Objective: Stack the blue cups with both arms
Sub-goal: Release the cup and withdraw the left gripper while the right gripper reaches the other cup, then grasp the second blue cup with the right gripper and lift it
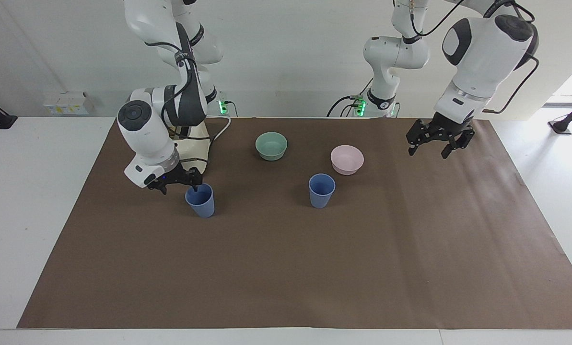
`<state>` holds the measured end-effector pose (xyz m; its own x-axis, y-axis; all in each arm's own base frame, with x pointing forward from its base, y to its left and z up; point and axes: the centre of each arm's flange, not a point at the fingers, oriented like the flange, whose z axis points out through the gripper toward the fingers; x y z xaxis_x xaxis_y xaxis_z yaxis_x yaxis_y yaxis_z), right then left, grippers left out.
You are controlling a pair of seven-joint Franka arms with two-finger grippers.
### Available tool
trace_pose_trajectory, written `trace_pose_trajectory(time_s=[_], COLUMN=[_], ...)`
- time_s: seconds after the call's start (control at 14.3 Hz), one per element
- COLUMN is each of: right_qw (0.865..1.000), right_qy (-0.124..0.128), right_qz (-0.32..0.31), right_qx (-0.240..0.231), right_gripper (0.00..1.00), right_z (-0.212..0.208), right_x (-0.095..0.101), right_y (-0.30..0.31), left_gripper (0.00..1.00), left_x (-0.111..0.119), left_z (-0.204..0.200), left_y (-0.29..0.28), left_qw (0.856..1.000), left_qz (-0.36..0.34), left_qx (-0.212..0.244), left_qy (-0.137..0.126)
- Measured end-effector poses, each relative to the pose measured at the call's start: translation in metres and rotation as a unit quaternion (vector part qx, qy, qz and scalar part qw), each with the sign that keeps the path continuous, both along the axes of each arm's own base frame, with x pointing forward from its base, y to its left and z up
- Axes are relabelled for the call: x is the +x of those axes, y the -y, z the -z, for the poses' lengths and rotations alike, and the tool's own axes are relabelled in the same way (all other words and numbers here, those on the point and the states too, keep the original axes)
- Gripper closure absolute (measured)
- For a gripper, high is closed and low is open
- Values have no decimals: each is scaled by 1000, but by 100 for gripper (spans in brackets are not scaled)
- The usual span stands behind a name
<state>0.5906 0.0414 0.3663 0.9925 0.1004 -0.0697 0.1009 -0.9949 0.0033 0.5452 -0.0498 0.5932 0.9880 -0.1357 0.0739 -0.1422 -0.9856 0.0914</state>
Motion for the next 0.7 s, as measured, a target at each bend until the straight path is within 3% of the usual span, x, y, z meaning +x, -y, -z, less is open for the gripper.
trace_pose_trajectory(time_s=[0.07, 0.49, 0.7], right_qw=[1000, 1000, 1000], right_qy=[-2, -1, 5], right_qz=[0, -15, -15], right_qx=[0, 0, 1], right_gripper=[0, 70, 94], right_z=[2, 4, -2], right_x=[-1, -3, 0], right_y=[0, -18, -18], left_gripper=[0, 0, 0], left_x=[0, -1, -3], left_z=[-3, -4, -6], left_y=[-5, -11, -24], left_qw=[1000, 999, 999], left_qz=[1, 16, 20], left_qx=[2, 33, 35], left_qy=[0, -1, -7])
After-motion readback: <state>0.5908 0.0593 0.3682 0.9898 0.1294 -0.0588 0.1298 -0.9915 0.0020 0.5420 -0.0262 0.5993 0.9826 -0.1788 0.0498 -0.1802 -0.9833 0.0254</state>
